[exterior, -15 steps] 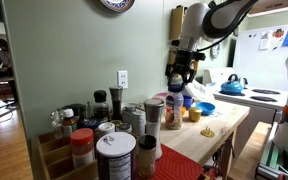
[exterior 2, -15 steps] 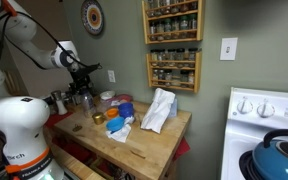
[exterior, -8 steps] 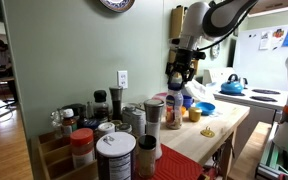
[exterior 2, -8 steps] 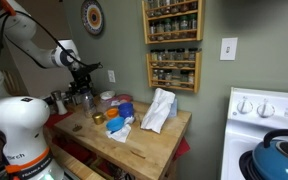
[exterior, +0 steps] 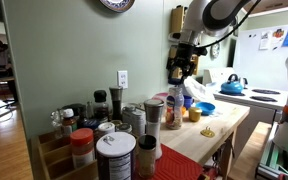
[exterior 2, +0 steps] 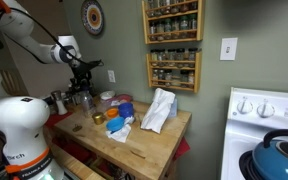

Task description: Put the bottle's lid on the countertop

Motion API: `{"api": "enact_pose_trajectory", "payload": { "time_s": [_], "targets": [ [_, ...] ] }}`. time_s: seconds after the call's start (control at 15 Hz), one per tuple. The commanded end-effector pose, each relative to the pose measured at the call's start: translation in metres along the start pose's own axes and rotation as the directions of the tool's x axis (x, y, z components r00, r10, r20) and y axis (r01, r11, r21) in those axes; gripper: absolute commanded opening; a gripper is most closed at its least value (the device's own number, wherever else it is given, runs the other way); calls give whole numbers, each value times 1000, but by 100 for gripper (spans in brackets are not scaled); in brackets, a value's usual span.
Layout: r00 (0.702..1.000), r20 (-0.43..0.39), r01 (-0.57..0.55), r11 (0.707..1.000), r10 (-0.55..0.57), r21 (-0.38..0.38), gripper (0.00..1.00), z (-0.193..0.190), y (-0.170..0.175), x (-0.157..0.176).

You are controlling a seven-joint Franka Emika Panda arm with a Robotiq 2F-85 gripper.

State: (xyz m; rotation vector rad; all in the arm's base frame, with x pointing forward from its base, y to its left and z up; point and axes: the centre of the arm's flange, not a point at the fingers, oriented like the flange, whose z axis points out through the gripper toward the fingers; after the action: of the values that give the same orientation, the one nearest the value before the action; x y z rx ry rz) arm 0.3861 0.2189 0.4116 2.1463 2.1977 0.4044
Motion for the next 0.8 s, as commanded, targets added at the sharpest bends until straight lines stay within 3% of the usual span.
{"api": "enact_pose_trajectory", "payload": {
  "time_s": [0.0, 0.2, 0.33, 0.4, 0.73],
  "targets": [
    [997, -1, -77, 996, 77, 52, 46, -33, -5, -12],
    [963, 82, -261, 962, 255, 76, 46, -48, -10, -24],
    [926, 105, -371, 924, 362, 94, 46, -58, -10, -36],
    [957, 75, -287, 954, 281, 86, 71, -44, -4, -28],
    [934, 90, -355, 931, 347, 87, 71, -54, -5, -36]
  ]
}}
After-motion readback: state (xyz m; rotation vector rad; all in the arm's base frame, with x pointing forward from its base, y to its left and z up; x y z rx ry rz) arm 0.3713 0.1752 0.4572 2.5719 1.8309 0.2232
